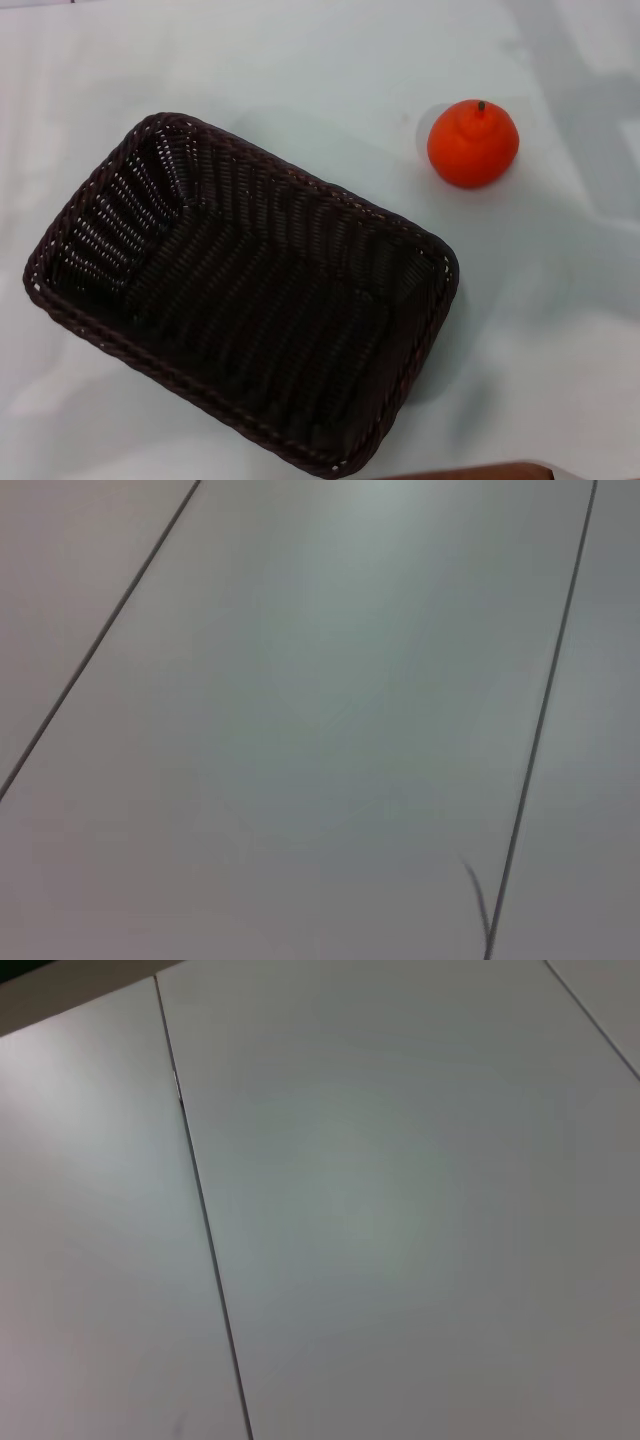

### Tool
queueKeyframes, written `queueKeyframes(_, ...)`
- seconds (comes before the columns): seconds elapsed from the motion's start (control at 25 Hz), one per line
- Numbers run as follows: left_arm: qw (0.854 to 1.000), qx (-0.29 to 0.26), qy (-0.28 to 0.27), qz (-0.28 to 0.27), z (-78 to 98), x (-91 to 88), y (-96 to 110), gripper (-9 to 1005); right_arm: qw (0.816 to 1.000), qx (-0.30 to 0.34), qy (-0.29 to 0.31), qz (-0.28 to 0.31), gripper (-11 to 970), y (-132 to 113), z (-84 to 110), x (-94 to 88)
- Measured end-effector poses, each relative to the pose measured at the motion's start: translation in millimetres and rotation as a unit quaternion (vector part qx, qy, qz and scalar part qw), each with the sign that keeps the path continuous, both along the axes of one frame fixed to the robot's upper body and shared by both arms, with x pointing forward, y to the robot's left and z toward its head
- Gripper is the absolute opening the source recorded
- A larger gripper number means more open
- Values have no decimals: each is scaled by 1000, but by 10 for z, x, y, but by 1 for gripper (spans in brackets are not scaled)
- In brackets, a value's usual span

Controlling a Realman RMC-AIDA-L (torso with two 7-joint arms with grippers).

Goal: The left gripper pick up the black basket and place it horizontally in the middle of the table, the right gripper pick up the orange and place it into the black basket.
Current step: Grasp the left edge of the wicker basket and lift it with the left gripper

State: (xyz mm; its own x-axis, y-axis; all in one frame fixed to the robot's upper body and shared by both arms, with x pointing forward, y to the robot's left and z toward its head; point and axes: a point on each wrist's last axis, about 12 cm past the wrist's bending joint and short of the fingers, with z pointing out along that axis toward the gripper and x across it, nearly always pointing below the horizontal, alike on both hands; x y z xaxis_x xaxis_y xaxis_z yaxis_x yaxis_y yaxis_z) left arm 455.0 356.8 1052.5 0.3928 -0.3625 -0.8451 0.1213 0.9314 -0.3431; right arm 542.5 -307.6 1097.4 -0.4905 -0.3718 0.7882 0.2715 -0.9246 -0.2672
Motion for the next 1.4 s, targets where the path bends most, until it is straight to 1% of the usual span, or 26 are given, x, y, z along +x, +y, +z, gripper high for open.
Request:
queueKeyframes(0.16,1000,3,1,-6,-6,-19,-9,892,1000,0,-14,11,927,-3,80,59)
queueKeyframes(0.44,1000,5,9,-29,12,-68,55,891,1000,3,-11,16,927,15,97,104)
queueKeyframes(0.6,996,20,27,-85,113,-47,180,892,1000,6,-15,19,927,-3,111,95)
queueKeyframes(0.64,992,23,39,-115,198,-21,272,892,1000,8,-15,18,927,-12,105,85)
queueKeyframes(0.72,986,31,56,-154,329,6,384,892,1000,9,-13,18,927,-22,91,69)
queueKeyframes(0.8,973,49,86,-208,559,34,539,892,1000,10,-11,16,927,-33,80,55)
queueKeyframes(0.84,968,56,98,-224,655,46,595,888,1000,11,-10,15,927,-41,76,50)
queueKeyframes(0.92,948,76,148,-272,943,86,707,879,1000,11,-12,13,927,-58,80,41)
queueKeyframes(0.96,942,86,160,-283,1029,101,727,875,1000,11,-14,12,927,-67,84,37)
queueKeyframes(1.0,922,114,202,-310,1278,138,758,871,1000,10,-15,11,927,-75,88,34)
queueKeyframes(1.04,908,127,229,-326,1399,153,747,870,1000,10,-16,11,927,-78,91,34)
queueKeyframes(1.12,888,156,262,-343,1599,188,700,868,1000,11,-16,12,927,-81,93,34)
queueKeyframes(1.16,871,174,294,-353,1717,206,645,867,1000,12,-16,12,927,-80,95,35)
queueKeyframes(1.24,846,209,342,-353,1913,243,532,865,1000,12,-18,13,927,-76,104,44)
queueKeyframes(1.32,830,230,379,-339,2043,275,420,863,1000,11,-21,14,927,-73,120,57)
queueKeyframes(1.36,814,241,418,-324,2127,324,287,862,1000,11,-22,14,927,-73,127,62)
queueKeyframes(1.4,814,241,418,-324,2127,324,287,861,1000,10,-24,15,927,-72,134,67)
